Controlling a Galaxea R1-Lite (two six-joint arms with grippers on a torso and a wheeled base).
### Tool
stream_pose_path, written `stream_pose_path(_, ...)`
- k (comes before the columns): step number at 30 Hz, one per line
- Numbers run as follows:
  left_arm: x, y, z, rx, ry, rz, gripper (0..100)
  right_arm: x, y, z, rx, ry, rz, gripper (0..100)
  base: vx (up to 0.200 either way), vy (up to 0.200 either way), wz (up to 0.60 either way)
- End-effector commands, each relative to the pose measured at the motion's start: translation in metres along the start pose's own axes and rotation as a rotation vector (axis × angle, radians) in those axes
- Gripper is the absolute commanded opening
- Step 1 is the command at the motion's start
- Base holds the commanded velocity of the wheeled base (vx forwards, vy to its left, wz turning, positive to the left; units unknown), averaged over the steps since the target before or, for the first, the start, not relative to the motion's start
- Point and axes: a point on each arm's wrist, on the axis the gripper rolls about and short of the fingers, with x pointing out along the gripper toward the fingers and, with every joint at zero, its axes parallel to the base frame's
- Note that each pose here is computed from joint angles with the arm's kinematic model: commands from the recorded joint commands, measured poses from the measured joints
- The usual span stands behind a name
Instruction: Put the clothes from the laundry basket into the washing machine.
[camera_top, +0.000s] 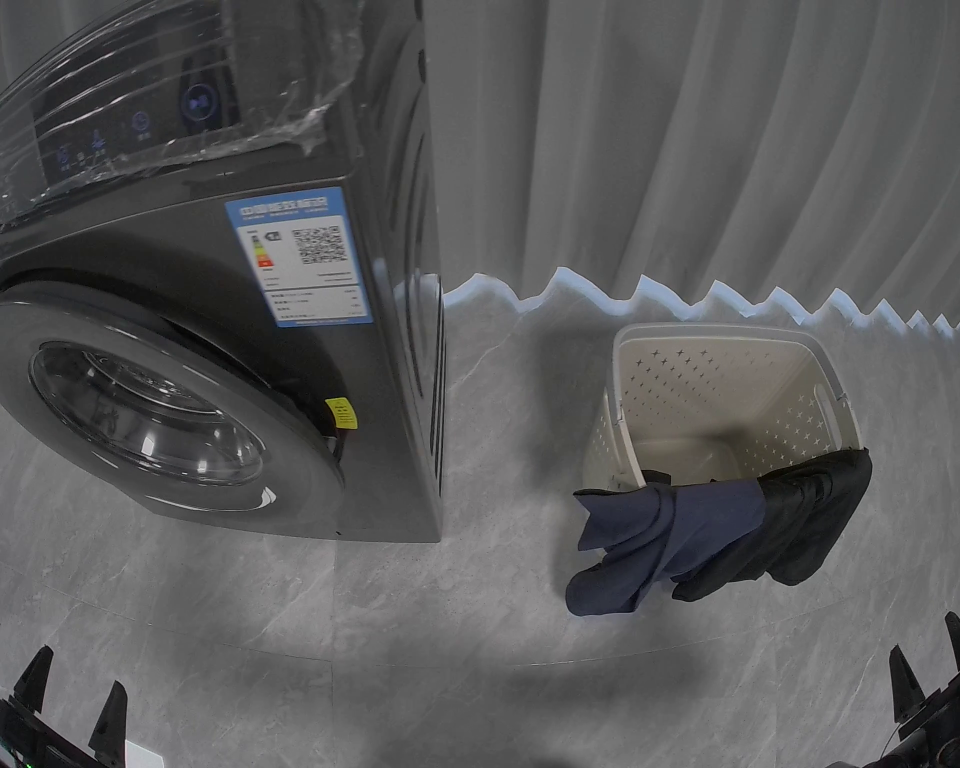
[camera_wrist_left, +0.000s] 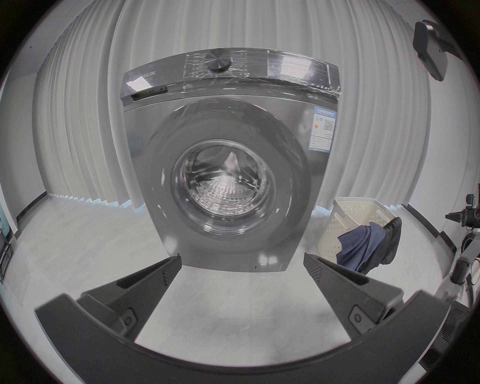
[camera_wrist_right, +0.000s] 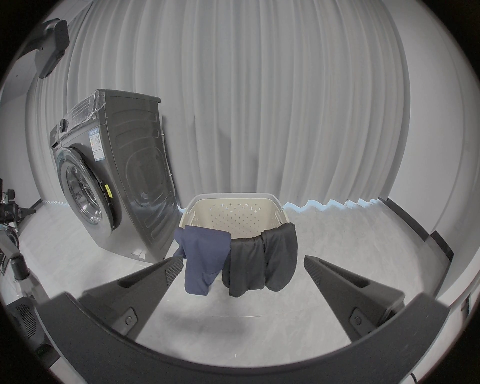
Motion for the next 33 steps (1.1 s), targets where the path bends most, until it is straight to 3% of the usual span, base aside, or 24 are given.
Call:
stream_pose_path(1, 0.0, 0.0002, -0.0049, 0.0, 0.001, 0.0, 100, 0.0, 0.0, -0.0048, 0.0, 0.0, 0.001, 100, 0.0, 0.2, 0.0)
stream_pose_path(33, 0.0001, 0.0002, -0.0049, -0.002, 0.002, 0.0, 100, 0.0, 0.0, -0.0048, 0.0, 0.0, 0.001, 100, 0.0, 0.2, 0.0)
